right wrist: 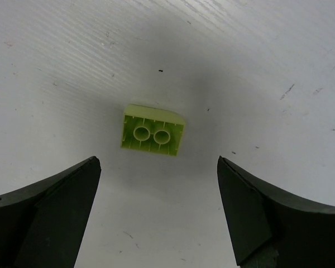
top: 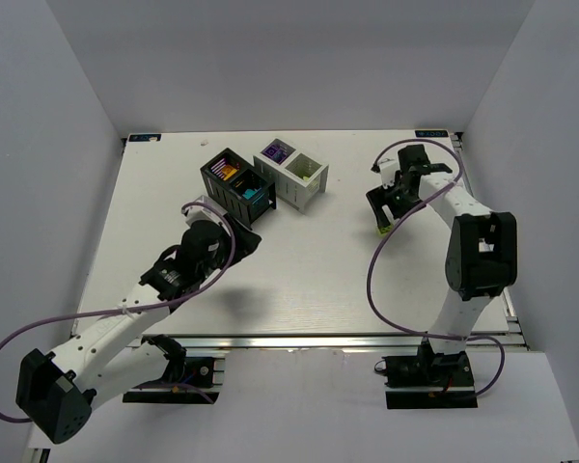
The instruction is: Sort the legos into containers by color
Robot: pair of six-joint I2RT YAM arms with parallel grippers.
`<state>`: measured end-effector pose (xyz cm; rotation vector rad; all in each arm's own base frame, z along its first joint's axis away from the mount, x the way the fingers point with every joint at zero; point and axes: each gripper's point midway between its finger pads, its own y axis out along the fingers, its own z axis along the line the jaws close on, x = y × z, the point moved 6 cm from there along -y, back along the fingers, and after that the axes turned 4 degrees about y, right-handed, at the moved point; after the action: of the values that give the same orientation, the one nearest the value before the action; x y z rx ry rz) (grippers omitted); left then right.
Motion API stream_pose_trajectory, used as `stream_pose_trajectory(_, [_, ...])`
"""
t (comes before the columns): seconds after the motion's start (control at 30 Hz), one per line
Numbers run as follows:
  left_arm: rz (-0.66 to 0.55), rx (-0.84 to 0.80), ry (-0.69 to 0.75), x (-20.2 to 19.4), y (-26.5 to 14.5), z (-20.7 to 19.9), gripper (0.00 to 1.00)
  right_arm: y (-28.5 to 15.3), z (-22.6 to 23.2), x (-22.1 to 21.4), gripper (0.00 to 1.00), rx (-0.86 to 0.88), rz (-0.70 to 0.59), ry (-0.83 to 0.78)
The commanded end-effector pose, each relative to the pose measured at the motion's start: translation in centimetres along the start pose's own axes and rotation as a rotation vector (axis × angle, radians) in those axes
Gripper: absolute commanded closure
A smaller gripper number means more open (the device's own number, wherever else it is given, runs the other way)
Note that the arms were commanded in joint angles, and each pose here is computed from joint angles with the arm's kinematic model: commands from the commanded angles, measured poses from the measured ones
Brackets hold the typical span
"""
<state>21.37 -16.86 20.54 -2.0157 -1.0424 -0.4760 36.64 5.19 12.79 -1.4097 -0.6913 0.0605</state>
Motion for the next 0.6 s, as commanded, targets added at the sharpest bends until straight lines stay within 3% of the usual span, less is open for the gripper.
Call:
stream_pose_trajectory(0.0, [-0.036, -0.007, -0.021, 0.4, -0.5, 0.1, 0.27, 0.5, 0.0, 0.6, 0.11, 0.000, 0.008, 0.046])
stream_pose_trajectory(0.27, [-0.038, 0.002, -0.026, 0.4, -0.6, 0.3, 0.27, 2.8, 0.5, -0.6, 0.12, 0.003, 0.048, 0.083])
stream_pose_trajectory(0.57, [-0.032, 0.007, -0.025, 0.3, -0.4, 0.3, 0.27, 4.7, 0.6, -0.8, 0.28, -0.025, 0.064, 0.102])
